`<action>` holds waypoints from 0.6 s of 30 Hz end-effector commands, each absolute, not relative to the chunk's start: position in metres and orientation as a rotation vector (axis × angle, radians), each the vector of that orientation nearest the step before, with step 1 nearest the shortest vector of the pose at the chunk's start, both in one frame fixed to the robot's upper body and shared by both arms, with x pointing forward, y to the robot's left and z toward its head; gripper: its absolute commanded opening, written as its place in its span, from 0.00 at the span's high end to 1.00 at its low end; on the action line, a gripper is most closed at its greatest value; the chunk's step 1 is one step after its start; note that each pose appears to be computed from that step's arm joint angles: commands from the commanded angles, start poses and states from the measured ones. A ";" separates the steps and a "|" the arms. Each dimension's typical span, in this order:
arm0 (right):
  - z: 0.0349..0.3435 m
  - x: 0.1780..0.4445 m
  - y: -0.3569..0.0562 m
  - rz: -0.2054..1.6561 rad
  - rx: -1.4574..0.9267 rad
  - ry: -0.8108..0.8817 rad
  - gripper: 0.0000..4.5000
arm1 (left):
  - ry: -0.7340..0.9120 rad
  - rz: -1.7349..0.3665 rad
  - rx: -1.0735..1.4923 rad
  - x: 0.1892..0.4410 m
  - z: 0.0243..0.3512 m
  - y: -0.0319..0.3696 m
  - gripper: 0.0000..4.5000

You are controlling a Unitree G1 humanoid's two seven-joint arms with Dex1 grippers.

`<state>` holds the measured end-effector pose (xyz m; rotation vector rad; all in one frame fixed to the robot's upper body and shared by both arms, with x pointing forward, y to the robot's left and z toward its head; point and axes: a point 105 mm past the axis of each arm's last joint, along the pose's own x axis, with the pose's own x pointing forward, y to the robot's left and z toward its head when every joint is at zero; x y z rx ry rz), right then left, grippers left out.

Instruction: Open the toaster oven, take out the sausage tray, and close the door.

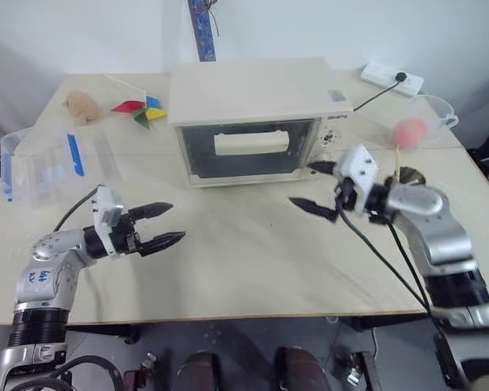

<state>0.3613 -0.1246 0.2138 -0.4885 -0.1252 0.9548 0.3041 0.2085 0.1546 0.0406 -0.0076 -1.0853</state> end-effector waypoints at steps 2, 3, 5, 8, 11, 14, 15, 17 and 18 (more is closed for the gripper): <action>0.243 0.369 -0.108 1.016 -0.519 -0.241 0.00 | -0.085 -1.077 0.051 0.299 0.179 0.220 0.00; 0.247 0.370 -0.104 1.028 -0.522 -0.253 0.00 | -0.089 -1.075 0.051 0.299 0.180 0.221 0.00; 0.254 0.366 -0.094 1.089 -0.531 -0.279 0.00 | -0.097 -1.069 0.051 0.298 0.185 0.223 0.00; 0.260 0.356 -0.082 1.165 -0.529 -0.304 0.00 | -0.113 -1.058 0.050 0.298 0.192 0.226 0.00; 0.259 0.345 -0.076 1.235 -0.537 -0.298 0.00 | -0.124 -1.044 0.058 0.298 0.199 0.232 0.00; 0.253 0.333 -0.073 1.303 -0.559 -0.270 0.00 | -0.146 -1.017 0.071 0.300 0.209 0.240 0.00; 0.251 0.330 -0.073 1.319 -0.564 -0.261 0.00 | -0.158 -1.004 0.073 0.302 0.213 0.243 0.00; 0.247 0.324 -0.072 1.343 -0.569 -0.247 0.00 | -0.176 -0.978 0.080 0.306 0.223 0.249 0.00; 0.244 0.322 -0.071 1.349 -0.570 -0.242 0.00 | -0.188 -0.965 0.085 0.308 0.229 0.252 0.00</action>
